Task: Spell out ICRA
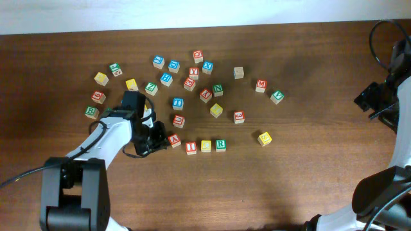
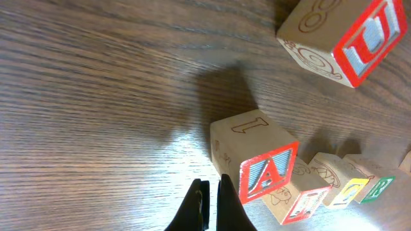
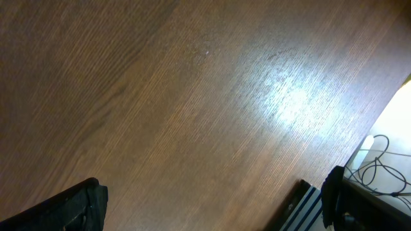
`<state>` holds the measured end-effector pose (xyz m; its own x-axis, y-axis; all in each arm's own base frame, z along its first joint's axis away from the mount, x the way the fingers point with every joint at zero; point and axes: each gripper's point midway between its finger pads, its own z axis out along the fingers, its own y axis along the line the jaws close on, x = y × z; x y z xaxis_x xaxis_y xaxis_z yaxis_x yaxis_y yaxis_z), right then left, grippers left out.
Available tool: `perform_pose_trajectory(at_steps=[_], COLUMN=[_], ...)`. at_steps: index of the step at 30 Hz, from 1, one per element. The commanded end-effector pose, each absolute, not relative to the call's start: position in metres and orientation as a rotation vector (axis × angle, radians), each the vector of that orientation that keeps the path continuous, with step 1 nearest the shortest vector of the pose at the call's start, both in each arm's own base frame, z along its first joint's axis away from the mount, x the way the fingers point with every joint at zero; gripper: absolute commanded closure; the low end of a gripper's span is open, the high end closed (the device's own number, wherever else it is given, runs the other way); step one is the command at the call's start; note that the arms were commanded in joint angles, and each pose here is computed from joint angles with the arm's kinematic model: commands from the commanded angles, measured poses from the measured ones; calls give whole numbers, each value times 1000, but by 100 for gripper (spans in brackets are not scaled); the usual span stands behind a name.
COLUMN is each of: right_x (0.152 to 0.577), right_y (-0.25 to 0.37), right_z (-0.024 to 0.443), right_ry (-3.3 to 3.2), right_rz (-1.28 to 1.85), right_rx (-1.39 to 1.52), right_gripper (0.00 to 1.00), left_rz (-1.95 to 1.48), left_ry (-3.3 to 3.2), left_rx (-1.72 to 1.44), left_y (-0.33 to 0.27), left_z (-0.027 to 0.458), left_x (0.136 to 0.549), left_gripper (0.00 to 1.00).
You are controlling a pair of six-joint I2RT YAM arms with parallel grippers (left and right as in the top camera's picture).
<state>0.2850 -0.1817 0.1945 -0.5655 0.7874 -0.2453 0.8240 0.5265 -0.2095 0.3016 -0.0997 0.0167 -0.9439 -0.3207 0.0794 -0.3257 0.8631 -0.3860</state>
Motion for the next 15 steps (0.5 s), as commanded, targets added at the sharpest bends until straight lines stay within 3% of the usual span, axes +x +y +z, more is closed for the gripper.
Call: perform_pose_trajectory(at_steps=[1, 6, 9, 10, 11, 12, 15], right_x=[285, 285, 285, 296, 310, 319, 336], right_y=[-183, -183, -183, -181, -174, -162, -87], right_z=[201, 201, 200, 200, 198, 196, 202], right_ry=[2612, 2612, 2612, 2584, 2567, 2577, 2656], right_rz=[-461, -461, -456, -386, -272, -150, 501], right_rx=[1405, 1405, 1407, 1403, 1391, 1380, 1329], right_gripper=[2, 2, 2, 2, 1, 2, 2], left_rz=[578, 413, 233, 231, 221, 194, 89], left_ry=[-3045, -3235, -3295, -3292, -3275, -3244, -3186], left_rx=[621, 716, 941, 982, 1003, 1031, 1118], left_y=[-73, -38, -6, 1, 5, 12, 33], left_z=[38, 92, 112, 116, 116, 114, 110], left_x=[311, 308, 306, 304, 300, 294, 281], left_gripper=[100, 100, 97, 67, 57, 4, 1])
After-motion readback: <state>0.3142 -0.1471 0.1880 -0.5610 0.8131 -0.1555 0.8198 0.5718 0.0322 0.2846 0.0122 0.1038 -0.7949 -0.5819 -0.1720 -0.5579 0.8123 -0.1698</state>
